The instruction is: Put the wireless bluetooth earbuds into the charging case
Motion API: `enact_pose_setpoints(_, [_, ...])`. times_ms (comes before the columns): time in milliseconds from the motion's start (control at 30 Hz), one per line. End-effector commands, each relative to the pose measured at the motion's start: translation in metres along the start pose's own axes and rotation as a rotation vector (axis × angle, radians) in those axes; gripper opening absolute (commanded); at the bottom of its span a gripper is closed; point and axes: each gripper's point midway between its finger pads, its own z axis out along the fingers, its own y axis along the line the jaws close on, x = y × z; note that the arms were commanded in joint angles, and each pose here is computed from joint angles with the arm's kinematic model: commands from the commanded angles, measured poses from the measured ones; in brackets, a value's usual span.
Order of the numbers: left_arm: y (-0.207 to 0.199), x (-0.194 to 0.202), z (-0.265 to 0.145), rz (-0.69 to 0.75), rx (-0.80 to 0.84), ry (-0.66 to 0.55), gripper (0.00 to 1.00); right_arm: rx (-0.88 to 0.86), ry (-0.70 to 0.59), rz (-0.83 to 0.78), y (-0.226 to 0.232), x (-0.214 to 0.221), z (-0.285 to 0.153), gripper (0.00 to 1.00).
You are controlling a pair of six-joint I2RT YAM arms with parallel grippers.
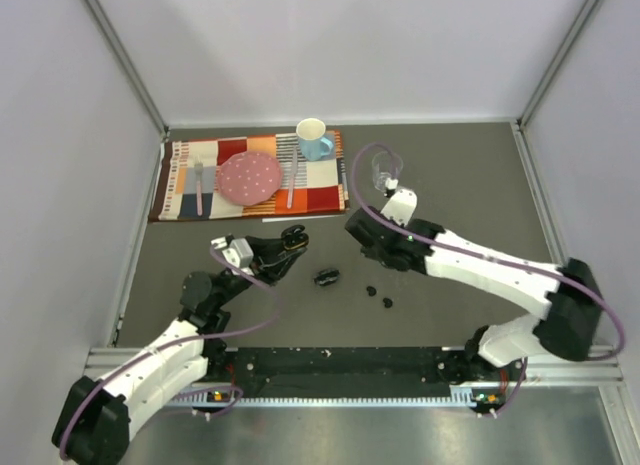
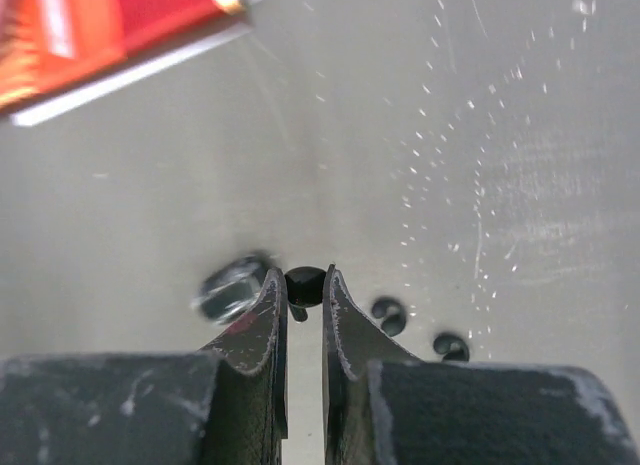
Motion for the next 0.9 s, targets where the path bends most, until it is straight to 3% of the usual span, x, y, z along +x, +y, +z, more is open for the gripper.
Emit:
enact_pose_setpoints(0, [-0.002,-0.029,0.011,0.016,0.027,-0.087,0.0,-0.13,-0.348,0.039,0.009,-0.07,-0.062,0.0])
enact_pose_setpoints(67, [-0.003,-0.031,0.013,0.008,0.033,-0.092,0.0,-0.214,-0.427,0.03,0.018,-0.072,-0.088,0.0])
enact_pose_setpoints(100, [-0.003,-0.031,0.014,0.004,0.037,-0.091,0.0,-0.283,-0.509,0.118,0.03,-0.09,-0.105,0.0])
enact_pose_setpoints(200, [-0.004,-0.033,0.016,-0.001,0.047,-0.093,0.0,-0.479,-0.563,0.041,0.046,-0.091,-0.131,0.0])
enact_pose_setpoints(233, [-0.005,-0.033,0.017,0.0,0.053,-0.093,0.0,-0.592,-0.608,0.138,0.053,-0.102,-0.147,0.0])
enact_pose_setpoints(600, [-0.012,-0.036,0.025,0.005,0.117,-0.086,0.0,-1.04,-0.608,0.075,0.116,-0.098,-0.213,0.0])
enact_pose_setpoints(867, [-0.012,-0.038,0.03,0.002,0.128,-0.083,0.0,-1.167,-0.592,-0.082,0.152,-0.085,-0.236,0.0])
